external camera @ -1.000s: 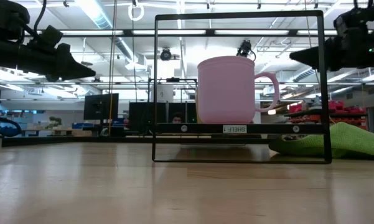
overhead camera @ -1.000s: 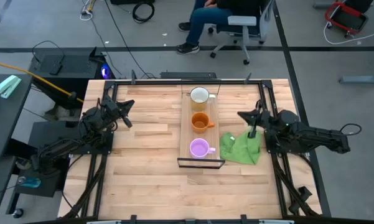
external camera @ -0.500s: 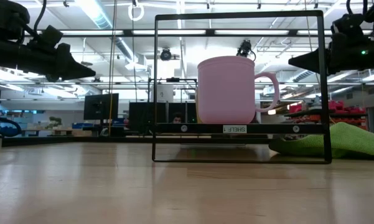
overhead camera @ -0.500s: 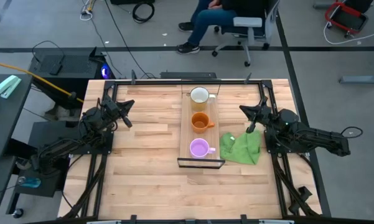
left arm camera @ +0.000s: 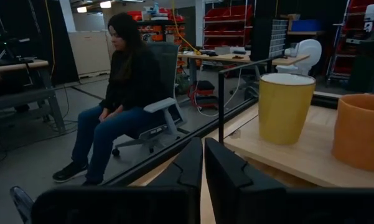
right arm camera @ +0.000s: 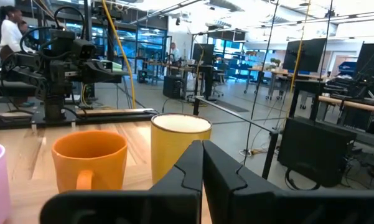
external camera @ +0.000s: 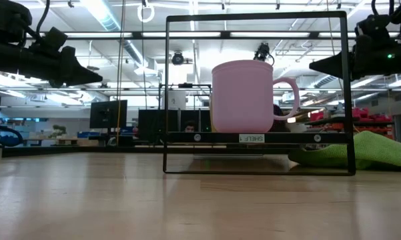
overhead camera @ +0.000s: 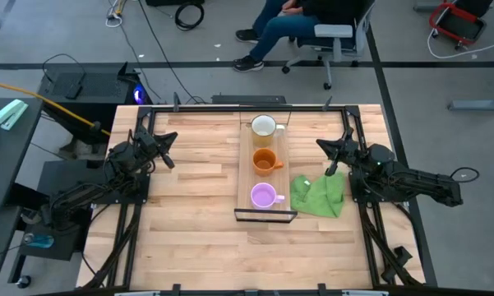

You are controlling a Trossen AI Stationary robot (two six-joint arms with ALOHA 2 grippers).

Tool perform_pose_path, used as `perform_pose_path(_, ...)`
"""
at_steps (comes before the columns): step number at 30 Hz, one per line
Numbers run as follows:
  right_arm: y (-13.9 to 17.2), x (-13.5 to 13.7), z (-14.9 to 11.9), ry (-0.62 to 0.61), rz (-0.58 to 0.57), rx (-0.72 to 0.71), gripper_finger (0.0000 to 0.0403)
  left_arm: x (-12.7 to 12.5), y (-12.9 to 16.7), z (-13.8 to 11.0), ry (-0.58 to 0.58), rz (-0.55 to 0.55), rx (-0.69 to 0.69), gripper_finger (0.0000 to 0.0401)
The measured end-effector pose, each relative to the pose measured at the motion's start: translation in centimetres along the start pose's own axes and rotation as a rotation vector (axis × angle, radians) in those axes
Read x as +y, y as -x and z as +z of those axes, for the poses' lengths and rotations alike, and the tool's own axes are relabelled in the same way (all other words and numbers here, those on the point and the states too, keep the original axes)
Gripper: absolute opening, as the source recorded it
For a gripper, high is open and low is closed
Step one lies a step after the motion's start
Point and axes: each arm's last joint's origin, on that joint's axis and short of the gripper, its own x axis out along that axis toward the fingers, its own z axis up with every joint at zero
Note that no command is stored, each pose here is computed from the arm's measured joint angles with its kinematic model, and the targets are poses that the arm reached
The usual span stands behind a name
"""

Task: Stack small to large cups/mugs on shelf
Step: Return to Home Position

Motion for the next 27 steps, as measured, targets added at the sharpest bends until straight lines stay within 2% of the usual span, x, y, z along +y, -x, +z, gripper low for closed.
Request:
perform_pose_path(11,0.0,0.0,0.0,0.0,0.0,0.0,0.0012,0.0,0.0,0.0,0.0,0.0,0.0,0.0036)
perform_pose_path(27,0.0,0.0,0.0,0.0,0.0,0.0,0.0012,0.0,0.0,0.0,-0.005,0.0,0.0,0.003)
